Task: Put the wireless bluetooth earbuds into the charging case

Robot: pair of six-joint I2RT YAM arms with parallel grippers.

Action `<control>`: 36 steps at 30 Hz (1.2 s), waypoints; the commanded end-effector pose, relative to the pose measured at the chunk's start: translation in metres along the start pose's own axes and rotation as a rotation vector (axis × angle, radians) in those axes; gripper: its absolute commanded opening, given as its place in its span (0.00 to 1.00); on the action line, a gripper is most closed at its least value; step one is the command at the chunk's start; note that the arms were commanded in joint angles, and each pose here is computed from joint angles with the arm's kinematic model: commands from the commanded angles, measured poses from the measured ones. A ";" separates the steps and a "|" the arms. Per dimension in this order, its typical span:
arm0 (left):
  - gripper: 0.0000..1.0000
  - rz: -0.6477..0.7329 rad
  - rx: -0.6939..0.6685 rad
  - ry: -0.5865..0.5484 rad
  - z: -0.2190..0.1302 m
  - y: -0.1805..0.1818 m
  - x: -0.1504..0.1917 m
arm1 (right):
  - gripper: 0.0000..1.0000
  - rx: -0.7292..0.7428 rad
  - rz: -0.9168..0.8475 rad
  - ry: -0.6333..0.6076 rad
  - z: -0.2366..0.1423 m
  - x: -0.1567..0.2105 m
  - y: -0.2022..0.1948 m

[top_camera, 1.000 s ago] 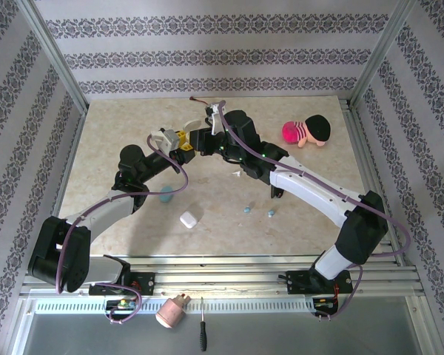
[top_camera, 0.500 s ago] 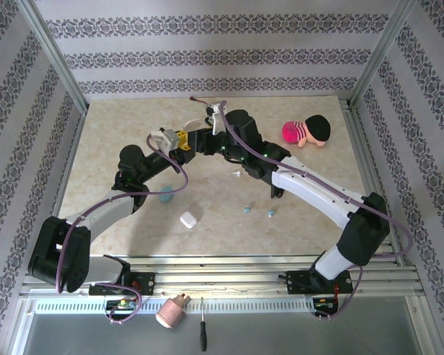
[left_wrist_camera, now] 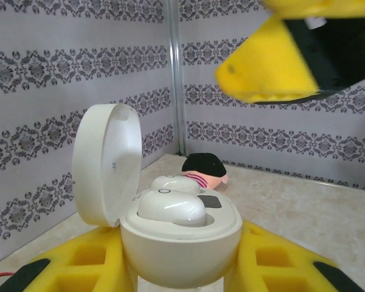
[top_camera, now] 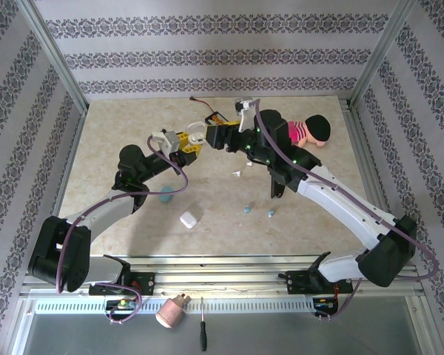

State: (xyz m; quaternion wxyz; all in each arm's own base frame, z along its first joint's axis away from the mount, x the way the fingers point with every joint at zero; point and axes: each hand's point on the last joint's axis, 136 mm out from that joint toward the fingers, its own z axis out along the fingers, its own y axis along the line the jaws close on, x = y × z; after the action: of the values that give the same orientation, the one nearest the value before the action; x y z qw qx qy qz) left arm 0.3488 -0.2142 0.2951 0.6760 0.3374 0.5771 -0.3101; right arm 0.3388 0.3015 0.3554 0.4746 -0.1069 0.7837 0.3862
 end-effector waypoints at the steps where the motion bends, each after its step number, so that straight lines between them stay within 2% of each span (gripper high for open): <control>1: 0.21 0.057 0.079 -0.048 0.001 -0.015 -0.020 | 0.75 -0.024 0.056 0.054 0.005 -0.004 0.003; 11: 0.21 0.050 0.124 -0.052 -0.001 -0.024 -0.024 | 0.76 -0.006 0.118 0.238 0.039 0.006 0.000; 20: 0.21 0.049 0.097 -0.086 -0.001 -0.020 -0.031 | 0.76 0.010 0.150 0.303 0.036 0.030 -0.009; 26: 0.21 0.043 0.054 -0.095 0.001 -0.011 -0.033 | 0.76 0.025 0.144 0.307 0.019 0.041 -0.014; 32: 0.21 0.034 0.052 -0.098 0.002 -0.010 -0.033 | 0.76 -0.005 0.137 0.243 0.000 0.030 -0.007; 36: 0.21 0.035 0.050 -0.106 0.001 -0.011 -0.036 | 0.76 -0.101 0.266 0.185 -0.004 0.018 -0.006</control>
State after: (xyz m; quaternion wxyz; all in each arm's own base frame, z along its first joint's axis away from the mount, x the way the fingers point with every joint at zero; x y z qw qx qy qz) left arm 0.3409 -0.2180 0.3021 0.6754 0.3471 0.5618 -0.3281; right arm 0.3281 0.3017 0.3144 0.3280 -0.0836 0.8434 0.4172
